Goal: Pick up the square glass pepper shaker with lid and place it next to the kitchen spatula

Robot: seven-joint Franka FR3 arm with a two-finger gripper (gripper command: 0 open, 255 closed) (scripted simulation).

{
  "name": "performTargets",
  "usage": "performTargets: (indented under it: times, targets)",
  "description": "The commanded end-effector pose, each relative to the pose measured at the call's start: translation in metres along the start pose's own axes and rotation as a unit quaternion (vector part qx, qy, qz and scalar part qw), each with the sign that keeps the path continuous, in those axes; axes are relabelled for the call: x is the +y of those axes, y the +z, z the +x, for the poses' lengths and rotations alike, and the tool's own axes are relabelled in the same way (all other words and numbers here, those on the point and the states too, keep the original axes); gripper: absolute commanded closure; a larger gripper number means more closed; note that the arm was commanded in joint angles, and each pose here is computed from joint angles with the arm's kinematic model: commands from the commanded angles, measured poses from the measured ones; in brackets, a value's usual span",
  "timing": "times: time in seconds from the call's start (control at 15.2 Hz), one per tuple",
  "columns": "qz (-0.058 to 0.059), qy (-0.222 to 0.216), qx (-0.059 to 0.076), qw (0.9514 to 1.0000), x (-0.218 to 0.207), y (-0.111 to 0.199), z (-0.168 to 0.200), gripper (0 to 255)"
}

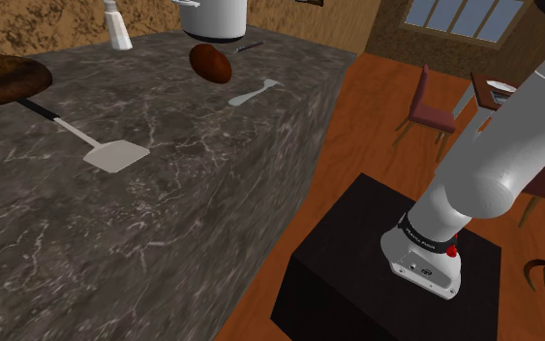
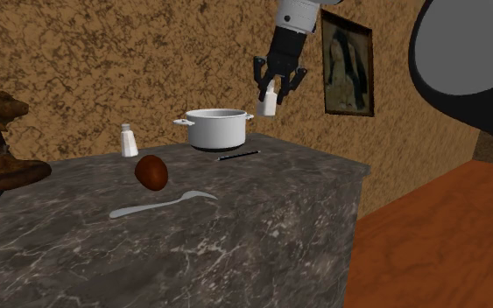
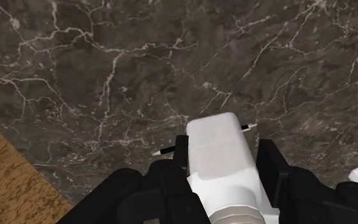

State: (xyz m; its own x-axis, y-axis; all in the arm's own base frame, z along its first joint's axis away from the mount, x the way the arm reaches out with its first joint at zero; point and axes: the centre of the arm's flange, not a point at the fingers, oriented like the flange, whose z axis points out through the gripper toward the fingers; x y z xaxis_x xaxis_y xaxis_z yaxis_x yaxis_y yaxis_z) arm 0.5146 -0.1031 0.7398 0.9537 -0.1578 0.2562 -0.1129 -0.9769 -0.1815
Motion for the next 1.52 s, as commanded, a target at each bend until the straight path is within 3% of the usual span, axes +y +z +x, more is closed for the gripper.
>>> performTargets:
  times: [0.0, 1.45]
  targets:
    - [0.000, 0.000, 0.000, 1.0000, -0.001, -0.005, 0.002, 255]
    - [0.000, 0.000, 0.000, 1.0000, -0.271, 0.100, 0.004, 255]
